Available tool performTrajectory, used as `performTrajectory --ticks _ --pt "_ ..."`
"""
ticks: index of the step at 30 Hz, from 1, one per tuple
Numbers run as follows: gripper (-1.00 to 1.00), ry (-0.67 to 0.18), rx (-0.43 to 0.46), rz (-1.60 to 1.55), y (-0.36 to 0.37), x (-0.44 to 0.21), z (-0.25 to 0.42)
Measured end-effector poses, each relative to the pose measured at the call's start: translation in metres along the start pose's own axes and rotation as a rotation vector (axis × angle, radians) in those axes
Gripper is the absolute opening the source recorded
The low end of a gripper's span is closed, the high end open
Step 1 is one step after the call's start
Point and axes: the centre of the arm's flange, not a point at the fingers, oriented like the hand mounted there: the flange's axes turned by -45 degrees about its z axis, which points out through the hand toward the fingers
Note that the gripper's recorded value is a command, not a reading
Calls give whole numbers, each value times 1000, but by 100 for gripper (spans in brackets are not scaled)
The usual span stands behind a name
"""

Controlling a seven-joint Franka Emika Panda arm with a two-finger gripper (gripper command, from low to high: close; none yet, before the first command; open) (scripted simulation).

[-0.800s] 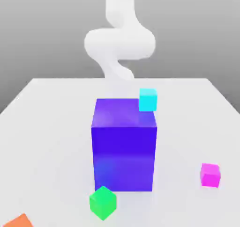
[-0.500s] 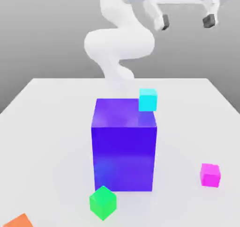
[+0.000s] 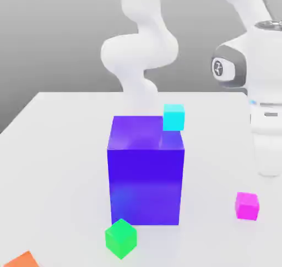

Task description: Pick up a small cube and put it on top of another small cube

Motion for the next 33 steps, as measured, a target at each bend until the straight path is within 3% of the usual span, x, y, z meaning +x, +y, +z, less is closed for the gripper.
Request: performTrajectory --ticks 3,7,8,15,21,33 --pt "0 -61 12 -95 -20 -6 42" --pt "0 -71 14 -113 -24 -9 89" --pt "-100 -71 16 -113 -24 -11 99" --pt "-100 -73 16 -113 -25 -11 101" --pt "-100 -73 16 -87 -19 -11 45" --pt "-100 -72 -3 604 100 -126 7"
